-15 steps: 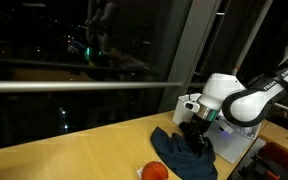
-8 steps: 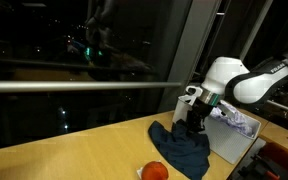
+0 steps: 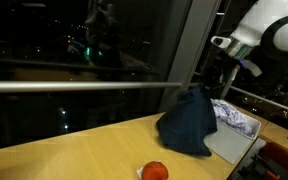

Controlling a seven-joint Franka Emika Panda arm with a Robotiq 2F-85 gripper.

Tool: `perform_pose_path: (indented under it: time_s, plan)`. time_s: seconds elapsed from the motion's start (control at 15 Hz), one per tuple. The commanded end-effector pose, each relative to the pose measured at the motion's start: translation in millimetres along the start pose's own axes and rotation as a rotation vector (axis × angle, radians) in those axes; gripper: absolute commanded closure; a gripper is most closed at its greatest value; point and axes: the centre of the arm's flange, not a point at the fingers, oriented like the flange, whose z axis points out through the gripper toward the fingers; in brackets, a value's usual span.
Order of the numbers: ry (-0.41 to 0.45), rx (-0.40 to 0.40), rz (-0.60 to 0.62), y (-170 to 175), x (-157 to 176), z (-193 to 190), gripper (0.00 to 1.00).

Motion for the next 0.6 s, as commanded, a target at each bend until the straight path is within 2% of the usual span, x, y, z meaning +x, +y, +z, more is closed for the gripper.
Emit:
perform_pose_path:
  time_s: [0.0,0.33,0.53]
  plan:
    - [-0.018,-0.102,0.076,27.6,-33.6,-90.7,0.99]
    - [-0.018,-0.19,0.189,77.8,-93.7,-201.1,0.99]
    - [-0.027,-0.217,0.231,101.2,-123.3,-257.9,0.99]
